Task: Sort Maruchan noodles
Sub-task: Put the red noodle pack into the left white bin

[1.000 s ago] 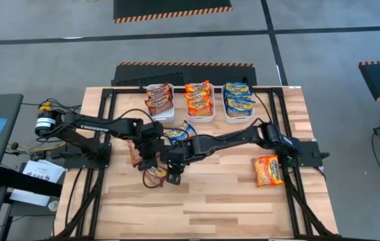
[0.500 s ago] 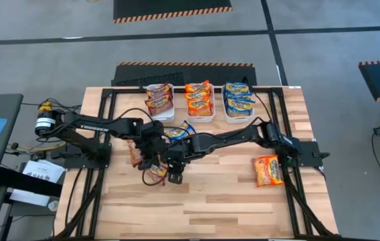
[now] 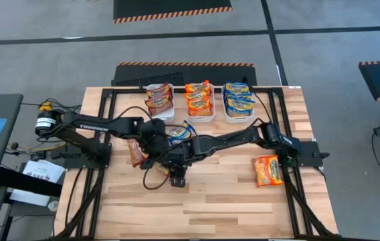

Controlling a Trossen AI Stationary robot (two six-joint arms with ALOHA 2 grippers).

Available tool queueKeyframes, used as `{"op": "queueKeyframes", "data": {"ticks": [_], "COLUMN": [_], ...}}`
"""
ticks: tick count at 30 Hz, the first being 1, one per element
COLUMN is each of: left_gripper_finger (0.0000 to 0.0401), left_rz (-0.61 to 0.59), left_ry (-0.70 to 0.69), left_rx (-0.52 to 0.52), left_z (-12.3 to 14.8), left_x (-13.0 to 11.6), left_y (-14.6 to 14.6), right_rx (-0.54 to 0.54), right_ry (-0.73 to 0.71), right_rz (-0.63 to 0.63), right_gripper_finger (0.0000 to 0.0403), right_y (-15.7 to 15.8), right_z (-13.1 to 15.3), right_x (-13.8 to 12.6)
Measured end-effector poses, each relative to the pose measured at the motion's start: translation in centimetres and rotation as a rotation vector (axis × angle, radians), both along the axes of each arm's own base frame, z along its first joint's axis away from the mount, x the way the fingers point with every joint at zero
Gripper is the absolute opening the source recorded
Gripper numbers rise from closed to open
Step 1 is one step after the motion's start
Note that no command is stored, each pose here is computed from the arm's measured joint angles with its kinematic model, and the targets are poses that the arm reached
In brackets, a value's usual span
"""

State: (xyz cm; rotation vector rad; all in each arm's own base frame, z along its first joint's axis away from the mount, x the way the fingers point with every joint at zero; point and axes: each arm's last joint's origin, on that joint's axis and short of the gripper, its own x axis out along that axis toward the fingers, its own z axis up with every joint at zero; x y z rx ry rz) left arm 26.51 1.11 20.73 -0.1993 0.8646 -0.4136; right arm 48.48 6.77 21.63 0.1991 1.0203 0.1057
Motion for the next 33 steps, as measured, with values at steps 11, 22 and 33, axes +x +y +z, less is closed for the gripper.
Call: {"op": "queueKeyframes", "data": {"ticks": [11, 22, 33], "left_gripper_finger": [0.0000, 0.0000, 0.0049], "left_rz": [-0.040, -0.003, 0.000], "left_ry": [-0.025, -0.009, 0.043], "left_rx": [-0.002, -0.032, -0.171], "left_z": [0.77, 0.82, 0.78], "left_x": [0.28, 0.34, -0.05], "left_y": [-0.21, -0.20, 0.54], "right_rx": [-0.045, -0.032, -0.025], "right_ry": [0.016, 0.040, 0.103], "right_rz": [-0.040, -0.037, -0.051], "right_gripper_finger": [0.0113, 0.0006, 0.0004], "right_y": [-0.36, -0.43, -0.46], "right_z": [-0.15, -0.23, -0.50], "right_x": [-0.12, -0.29, -0.80]}}
